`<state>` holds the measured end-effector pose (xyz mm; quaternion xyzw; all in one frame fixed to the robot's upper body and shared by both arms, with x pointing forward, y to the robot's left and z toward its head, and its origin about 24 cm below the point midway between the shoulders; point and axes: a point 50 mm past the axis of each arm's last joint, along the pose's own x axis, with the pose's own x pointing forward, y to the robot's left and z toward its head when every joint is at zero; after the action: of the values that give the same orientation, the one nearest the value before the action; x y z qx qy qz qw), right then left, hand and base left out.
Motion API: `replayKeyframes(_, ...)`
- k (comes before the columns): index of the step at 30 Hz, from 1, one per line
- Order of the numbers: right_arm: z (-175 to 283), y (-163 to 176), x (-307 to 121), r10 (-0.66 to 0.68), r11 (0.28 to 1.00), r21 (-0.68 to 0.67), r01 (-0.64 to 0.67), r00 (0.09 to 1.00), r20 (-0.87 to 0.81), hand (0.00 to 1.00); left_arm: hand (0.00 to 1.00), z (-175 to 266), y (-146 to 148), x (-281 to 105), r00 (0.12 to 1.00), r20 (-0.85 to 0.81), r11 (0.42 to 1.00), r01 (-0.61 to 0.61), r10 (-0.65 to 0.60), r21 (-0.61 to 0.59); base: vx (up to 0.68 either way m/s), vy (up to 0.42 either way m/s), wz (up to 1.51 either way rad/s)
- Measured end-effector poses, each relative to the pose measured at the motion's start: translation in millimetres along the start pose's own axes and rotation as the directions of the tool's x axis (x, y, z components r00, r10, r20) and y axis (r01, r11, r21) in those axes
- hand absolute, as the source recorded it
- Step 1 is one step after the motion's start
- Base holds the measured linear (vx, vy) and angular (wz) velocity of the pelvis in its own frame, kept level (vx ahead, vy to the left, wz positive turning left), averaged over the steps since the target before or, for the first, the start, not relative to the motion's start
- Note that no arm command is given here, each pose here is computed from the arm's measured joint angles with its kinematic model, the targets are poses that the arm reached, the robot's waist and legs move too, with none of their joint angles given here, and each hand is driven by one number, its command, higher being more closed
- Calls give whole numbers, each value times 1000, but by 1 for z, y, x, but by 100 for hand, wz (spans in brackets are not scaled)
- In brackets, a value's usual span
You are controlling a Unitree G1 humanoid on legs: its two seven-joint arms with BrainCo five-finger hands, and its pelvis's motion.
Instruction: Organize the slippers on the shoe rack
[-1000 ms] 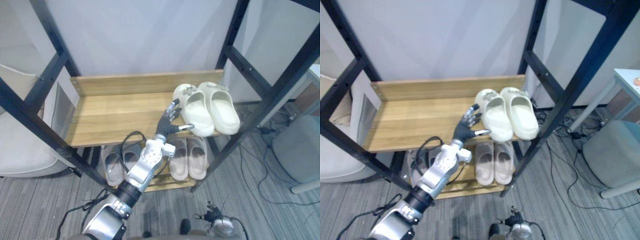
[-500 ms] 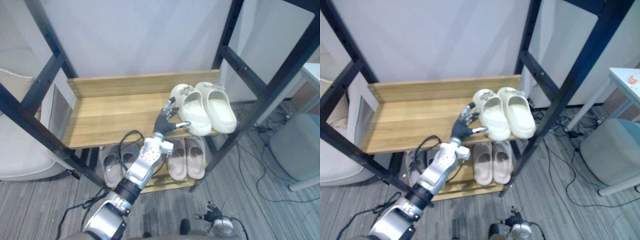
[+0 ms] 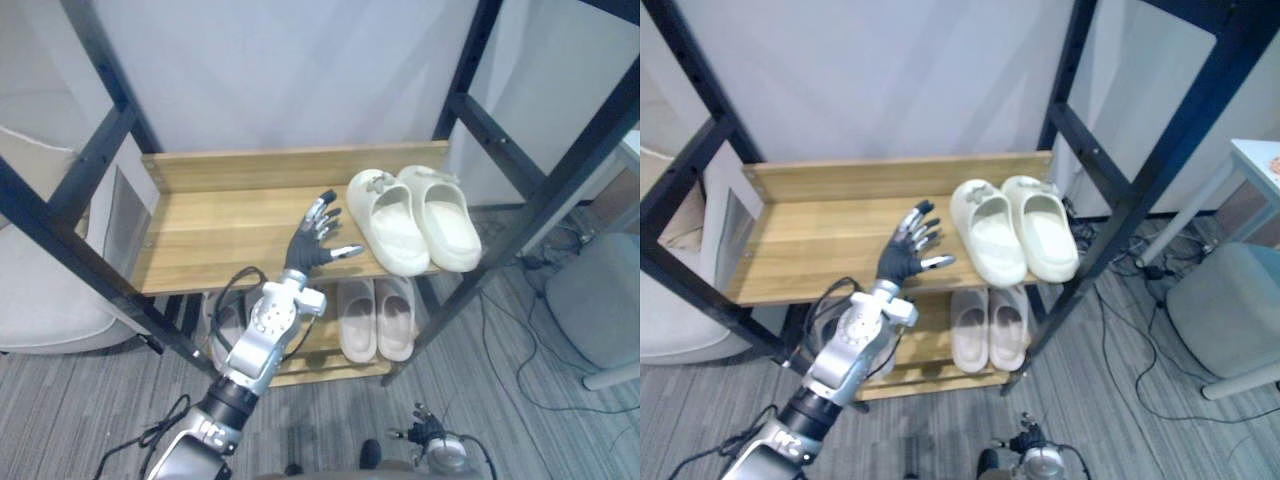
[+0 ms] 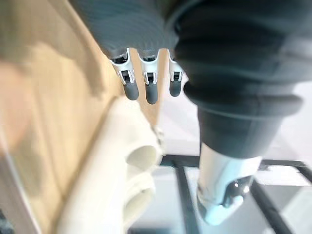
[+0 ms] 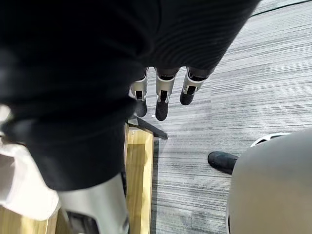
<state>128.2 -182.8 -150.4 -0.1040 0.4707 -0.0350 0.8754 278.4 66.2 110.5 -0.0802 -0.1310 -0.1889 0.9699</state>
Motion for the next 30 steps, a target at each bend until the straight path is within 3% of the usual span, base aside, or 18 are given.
replayKeyframes(8,-1,1,0,20,1000,-21,-20,1000,-2,0,0,-10,-37,-37,970,-44,960,227,-237,-164,-22,3,13)
replayKeyframes(13,-2,1,0,28,999,-45,-28,1000,-3,0,0,-44,-38,-77,949,-204,952,192,-242,-237,-10,-5,3)
replayKeyframes(16,-5,1,-1,29,998,-47,-30,999,-13,0,0,-79,-28,-108,907,-380,963,87,-182,-254,0,0,0)
replayKeyframes(22,-8,4,-2,32,999,-42,-33,999,-24,0,0,-144,13,-180,696,-718,986,-131,14,-107,-29,1,1)
replayKeyframes(24,-8,5,-2,32,999,-41,-33,999,-24,0,0,-151,21,-190,653,-755,985,-162,61,-60,0,0,0)
replayKeyframes(30,-12,5,-2,23,999,-27,-23,999,-36,0,0,-177,58,-252,369,-874,942,-228,316,244,-39,5,-1)
